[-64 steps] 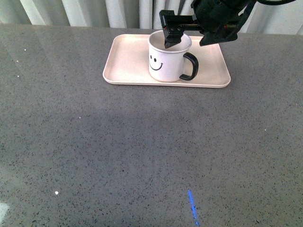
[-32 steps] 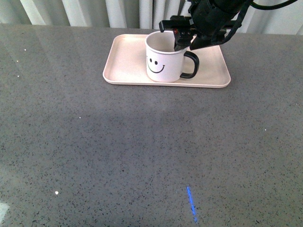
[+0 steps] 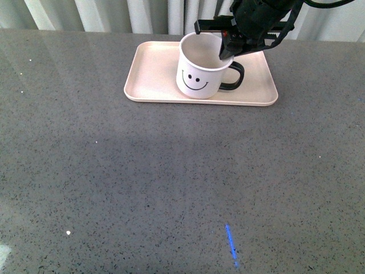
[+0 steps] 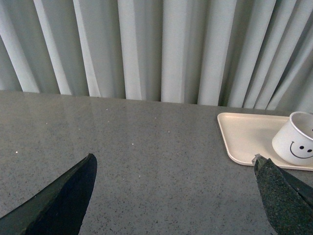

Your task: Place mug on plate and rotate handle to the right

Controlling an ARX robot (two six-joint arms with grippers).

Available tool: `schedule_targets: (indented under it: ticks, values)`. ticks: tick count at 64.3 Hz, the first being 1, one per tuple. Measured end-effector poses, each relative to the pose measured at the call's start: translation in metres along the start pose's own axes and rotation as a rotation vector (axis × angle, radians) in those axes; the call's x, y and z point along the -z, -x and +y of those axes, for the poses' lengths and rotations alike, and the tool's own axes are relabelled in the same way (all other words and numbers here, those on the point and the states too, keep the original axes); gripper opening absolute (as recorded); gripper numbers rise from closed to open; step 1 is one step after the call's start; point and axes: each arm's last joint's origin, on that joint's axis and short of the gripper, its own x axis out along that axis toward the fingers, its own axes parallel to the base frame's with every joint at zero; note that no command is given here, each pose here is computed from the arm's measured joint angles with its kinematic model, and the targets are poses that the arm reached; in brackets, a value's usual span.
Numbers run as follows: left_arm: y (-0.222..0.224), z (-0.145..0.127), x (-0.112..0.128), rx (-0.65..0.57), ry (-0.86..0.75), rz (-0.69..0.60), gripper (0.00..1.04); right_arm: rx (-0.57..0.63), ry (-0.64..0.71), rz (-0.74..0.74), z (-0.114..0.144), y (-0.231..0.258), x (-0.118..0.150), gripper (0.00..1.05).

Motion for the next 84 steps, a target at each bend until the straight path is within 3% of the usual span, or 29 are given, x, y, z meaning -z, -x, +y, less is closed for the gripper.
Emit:
schedule_targets:
  ticks: [27, 51, 74, 84]
  values:
    - [0.0, 0.0, 0.0, 0.0, 0.0, 0.0, 0.95, -0.046, 0.193, -0.02, -0.025, 0.029, -0.036, 0.02]
    - [0.0, 0.0, 0.0, 0.0, 0.0, 0.0, 0.95, -0.065, 0.281, 0.089, -0.03, -0.009, -0.027, 0.02]
    - [0.0, 0.0, 0.0, 0.0, 0.0, 0.0, 0.95, -0.066, 0.311, 0.09, -0.03, -0.009, -0.032, 0.02]
    - [0.0, 0.0, 0.0, 0.0, 0.0, 0.0, 0.95, -0.071, 0.313, 0.092, -0.03, -0.01, -0.031, 0.23]
